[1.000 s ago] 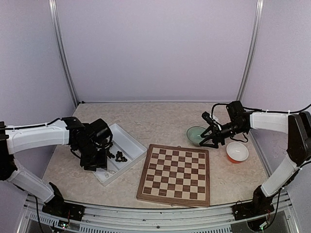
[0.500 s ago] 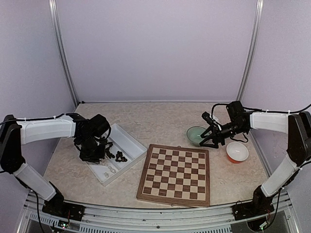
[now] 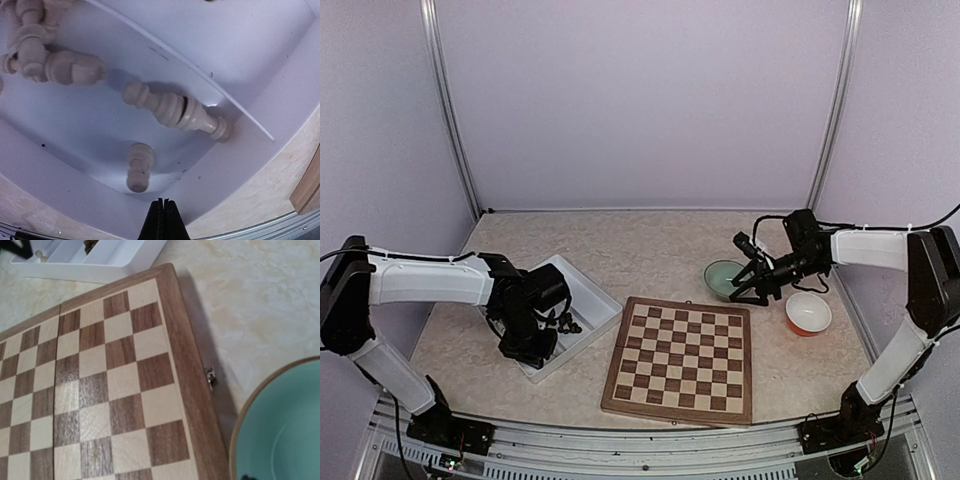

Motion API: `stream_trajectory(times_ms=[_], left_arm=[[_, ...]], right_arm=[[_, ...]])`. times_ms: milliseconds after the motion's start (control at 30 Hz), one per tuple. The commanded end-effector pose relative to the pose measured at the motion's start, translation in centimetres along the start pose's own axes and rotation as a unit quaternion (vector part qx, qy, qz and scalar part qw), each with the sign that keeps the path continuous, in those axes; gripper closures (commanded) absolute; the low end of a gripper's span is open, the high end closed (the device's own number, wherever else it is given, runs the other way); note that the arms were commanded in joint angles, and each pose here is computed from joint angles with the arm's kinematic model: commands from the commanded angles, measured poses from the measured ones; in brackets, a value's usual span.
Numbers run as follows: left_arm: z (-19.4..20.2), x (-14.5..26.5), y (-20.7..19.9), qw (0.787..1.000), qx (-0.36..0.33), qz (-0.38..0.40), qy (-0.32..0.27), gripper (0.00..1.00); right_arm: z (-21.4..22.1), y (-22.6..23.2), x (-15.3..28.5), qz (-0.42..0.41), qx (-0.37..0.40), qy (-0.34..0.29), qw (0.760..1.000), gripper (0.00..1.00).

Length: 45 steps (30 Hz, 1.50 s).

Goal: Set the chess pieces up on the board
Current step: Move the storage box to the center of the board, then pick up the pawn from the storage box.

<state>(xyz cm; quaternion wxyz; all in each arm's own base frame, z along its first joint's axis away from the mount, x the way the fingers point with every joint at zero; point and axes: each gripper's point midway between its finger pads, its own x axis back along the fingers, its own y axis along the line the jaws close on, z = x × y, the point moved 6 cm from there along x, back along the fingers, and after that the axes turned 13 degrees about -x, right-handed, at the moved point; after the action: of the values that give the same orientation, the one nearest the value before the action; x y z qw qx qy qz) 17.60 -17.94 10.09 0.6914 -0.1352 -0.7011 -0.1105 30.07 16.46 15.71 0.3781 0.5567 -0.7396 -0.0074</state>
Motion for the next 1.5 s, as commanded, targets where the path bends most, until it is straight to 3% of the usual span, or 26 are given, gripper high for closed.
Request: stream_trajectory(times_ms=[0,400,567,600,633,667,733,800,1067,1467], left_arm=[[0.2,-0.5,-2.7,0.999,-0.038,0.029,0.02,1.0],[-2.4,1.5,-11.5,0.983,-0.141,0.113,-0.017,1.0],[-3.3,2.6,-11.0,0.984,-0.151,0.08,-0.044,1.0],[-3.6,3.1,-10.6,0.985,-0.15,0.064,-0.054,0.97],[-3.8,3.9,-10.2,0.985,-0.147,0.048,-0.072,0.88],[-4.0,4.4,-9.6,0.986,-0.14,0.033,-0.082,0.73],[-4.1,5.0,-8.7,0.987,-0.128,0.015,-0.1,0.6],[-3.8,5.3,-7.9,0.987,-0.118,0.016,-0.108,0.55],[-2.6,1.9,-6.7,0.99,-0.115,0.017,-0.077,0.55],[-2.5,-1.0,-6.2,0.992,-0.113,0.015,-0.052,0.68]], right_arm=[[-0.2,0.3,-0.5,-0.014,0.006,0.007,1.0,0.32],[0.0,0.2,-0.8,-0.015,0.003,0.013,1.0,0.33],[0.0,0.2,-0.9,-0.018,0.001,0.016,1.0,0.33],[0.0,0.2,-0.8,-0.018,0.003,0.014,1.0,0.33],[-0.1,0.3,-0.8,-0.018,0.003,0.014,1.0,0.33],[-0.1,0.3,-0.8,-0.018,0.004,0.013,1.0,0.33],[-0.1,0.2,-0.8,-0.019,0.002,0.014,1.0,0.33],[0.0,0.2,-0.9,-0.021,0.0,0.015,1.0,0.33],[-0.1,0.4,-1.0,-0.023,0.003,0.017,1.0,0.33],[0.0,0.3,-1.1,-0.021,0.002,0.019,1.0,0.33]])
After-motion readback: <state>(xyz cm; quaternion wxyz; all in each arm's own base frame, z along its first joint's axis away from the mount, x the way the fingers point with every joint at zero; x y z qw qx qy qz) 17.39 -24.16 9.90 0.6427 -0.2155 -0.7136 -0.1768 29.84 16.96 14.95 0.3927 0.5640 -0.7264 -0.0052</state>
